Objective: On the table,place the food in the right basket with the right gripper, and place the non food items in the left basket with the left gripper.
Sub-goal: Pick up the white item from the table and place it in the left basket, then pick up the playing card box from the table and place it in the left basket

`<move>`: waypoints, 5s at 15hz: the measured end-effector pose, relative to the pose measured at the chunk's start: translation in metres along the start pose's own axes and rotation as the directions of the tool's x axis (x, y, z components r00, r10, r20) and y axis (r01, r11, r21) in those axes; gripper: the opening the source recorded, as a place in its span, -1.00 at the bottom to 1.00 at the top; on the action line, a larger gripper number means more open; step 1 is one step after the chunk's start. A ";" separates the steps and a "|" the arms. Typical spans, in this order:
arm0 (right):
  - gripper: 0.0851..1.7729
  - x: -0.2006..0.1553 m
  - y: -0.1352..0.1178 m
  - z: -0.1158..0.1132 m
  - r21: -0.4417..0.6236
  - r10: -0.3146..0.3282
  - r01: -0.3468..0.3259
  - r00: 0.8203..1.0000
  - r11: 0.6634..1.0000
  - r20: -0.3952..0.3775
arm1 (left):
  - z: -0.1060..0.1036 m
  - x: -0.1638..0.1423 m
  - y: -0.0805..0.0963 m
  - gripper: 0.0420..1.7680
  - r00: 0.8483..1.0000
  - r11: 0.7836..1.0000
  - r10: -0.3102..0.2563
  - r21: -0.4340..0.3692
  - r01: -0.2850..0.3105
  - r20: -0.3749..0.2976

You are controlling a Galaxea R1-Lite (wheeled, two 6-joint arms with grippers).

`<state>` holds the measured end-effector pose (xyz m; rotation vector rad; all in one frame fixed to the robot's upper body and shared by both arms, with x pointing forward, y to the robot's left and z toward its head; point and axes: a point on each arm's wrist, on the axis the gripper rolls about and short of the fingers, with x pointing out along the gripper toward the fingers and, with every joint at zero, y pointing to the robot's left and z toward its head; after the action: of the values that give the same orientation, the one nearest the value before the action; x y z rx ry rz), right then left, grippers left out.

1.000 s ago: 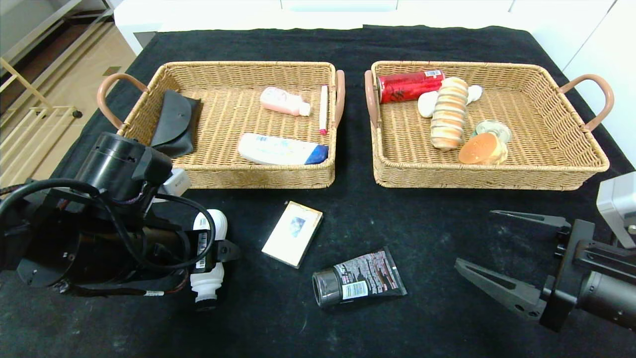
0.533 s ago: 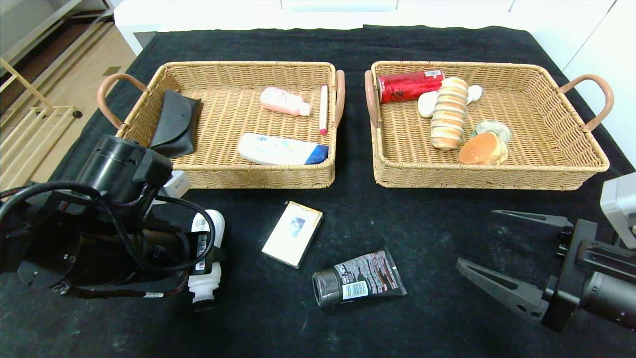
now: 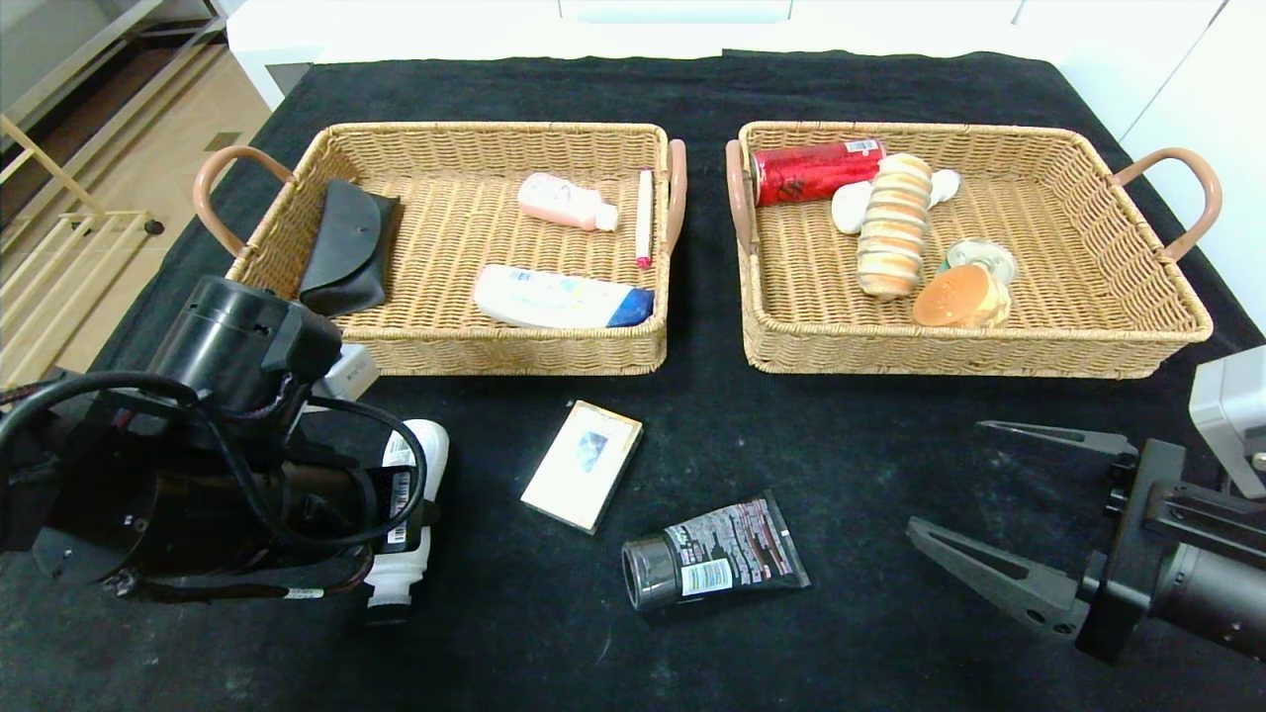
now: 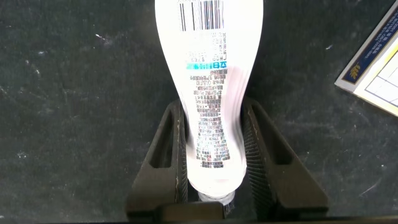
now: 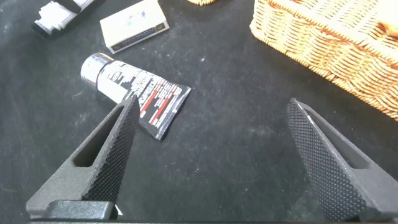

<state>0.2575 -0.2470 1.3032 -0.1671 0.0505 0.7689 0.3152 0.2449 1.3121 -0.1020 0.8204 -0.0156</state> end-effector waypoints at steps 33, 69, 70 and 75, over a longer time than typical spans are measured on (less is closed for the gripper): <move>0.93 -0.001 -0.010 0.003 0.001 -0.043 0.043 0.999 0.999 0.011 | 0.145 -0.054 -0.014 -0.34 0.850 0.996 -0.069 -0.010 0.087 0.523; 0.93 -0.007 -0.008 0.007 -0.005 -0.030 0.030 0.999 1.000 0.033 | 0.068 -0.064 -0.068 0.88 0.948 0.908 -0.239 0.394 0.141 0.211; 0.93 -0.007 -0.007 0.006 -0.006 -0.029 0.030 0.999 1.000 0.032 | 0.063 -0.063 -0.072 0.89 0.950 0.895 -0.247 0.420 0.148 0.192; 0.93 -0.008 -0.007 0.006 -0.006 -0.027 0.027 0.999 1.000 0.032 | 0.049 -0.044 -0.087 0.91 0.969 0.854 -0.229 0.498 0.154 0.093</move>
<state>0.2569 -0.2561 1.3112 -0.1616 0.0150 0.7445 0.3234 0.1652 1.3857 0.2929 0.6314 -0.4006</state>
